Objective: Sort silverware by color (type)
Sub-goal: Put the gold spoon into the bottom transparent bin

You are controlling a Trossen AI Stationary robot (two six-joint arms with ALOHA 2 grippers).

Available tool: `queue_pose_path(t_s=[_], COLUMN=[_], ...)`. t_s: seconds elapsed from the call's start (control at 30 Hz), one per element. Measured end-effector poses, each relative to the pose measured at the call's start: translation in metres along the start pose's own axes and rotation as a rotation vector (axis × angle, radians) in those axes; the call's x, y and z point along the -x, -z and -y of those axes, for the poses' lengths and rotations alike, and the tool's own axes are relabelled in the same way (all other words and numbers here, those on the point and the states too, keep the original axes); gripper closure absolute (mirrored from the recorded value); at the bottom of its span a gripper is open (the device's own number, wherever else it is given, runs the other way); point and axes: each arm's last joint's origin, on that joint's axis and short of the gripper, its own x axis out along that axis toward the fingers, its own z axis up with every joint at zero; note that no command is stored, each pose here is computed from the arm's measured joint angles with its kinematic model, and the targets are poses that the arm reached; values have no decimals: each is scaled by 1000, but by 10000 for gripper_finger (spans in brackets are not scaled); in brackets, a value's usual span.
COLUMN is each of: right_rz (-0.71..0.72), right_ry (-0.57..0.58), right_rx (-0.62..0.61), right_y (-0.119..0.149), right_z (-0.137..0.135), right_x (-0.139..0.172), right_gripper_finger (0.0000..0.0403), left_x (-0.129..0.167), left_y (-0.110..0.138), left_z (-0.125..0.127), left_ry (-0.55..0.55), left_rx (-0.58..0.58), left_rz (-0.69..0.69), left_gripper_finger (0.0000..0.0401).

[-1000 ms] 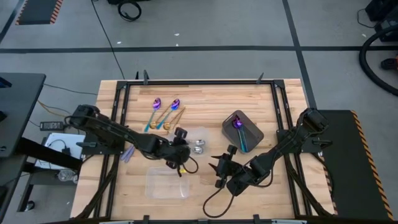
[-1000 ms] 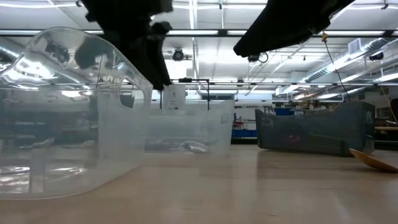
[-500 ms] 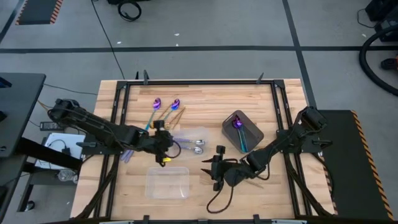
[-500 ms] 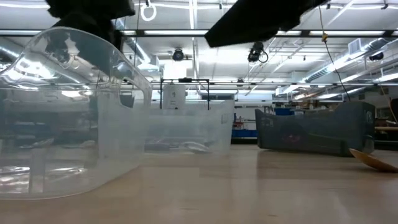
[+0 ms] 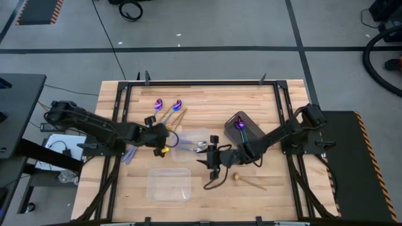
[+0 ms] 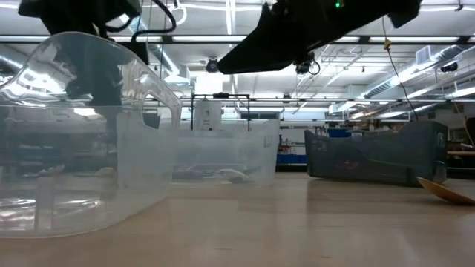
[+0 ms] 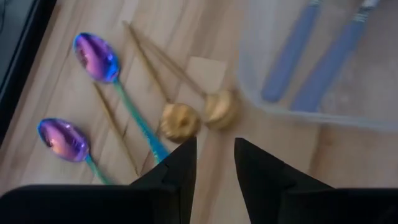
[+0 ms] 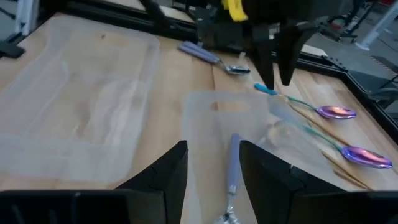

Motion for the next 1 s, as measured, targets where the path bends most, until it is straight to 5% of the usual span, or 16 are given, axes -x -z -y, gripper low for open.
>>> queue_pose_path(t_s=[0.43,0.67,1.0], right_rz=[22,23,37], right_ry=[-45,-49,-45], right_rx=[-42,-40,-48], right_y=[-1,-2,6], right_z=[16,15,16], right_x=[-8,-8,-7], right_gripper_finger=[247,247,247], left_x=[-38,-51,-61], left_y=[3,14,19], left_z=[-51,-65,-75], left_ry=[-105,-116,-113], left_rx=[312,380,379], left_rz=[-49,-76,-43], left_gripper_finger=[285,278,211])
